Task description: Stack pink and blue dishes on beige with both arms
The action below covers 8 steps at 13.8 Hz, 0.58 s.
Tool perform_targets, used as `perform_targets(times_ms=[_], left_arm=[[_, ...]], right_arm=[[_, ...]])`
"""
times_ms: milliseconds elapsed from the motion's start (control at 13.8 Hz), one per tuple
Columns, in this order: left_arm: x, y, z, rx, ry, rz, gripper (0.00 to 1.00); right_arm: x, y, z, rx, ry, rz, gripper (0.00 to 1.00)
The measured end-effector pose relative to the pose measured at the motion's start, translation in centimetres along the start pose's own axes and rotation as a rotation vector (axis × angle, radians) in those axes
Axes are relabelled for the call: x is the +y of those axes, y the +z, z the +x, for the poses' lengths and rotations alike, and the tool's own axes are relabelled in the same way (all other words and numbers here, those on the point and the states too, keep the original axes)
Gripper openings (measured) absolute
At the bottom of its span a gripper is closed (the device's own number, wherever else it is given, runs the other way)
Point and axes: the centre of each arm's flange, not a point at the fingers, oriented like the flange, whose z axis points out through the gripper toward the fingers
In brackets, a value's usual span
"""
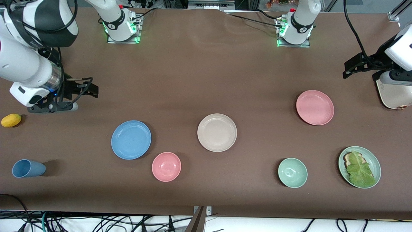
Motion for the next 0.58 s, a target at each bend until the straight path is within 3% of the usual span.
perform_targets(times_ms=[218,582], left_arm=[[0.0,0.0,0.0,-0.001,0.0,0.0,1.0],[0.0,0.0,0.0,-0.001,-0.001,0.0,1.0]], right_arm=[[1.8,-3.6,-2.4,0.008,-0.015,0.069,1.0],[3.7,-4.6,-3.3,0.014,-0.004,0.079,1.0]])
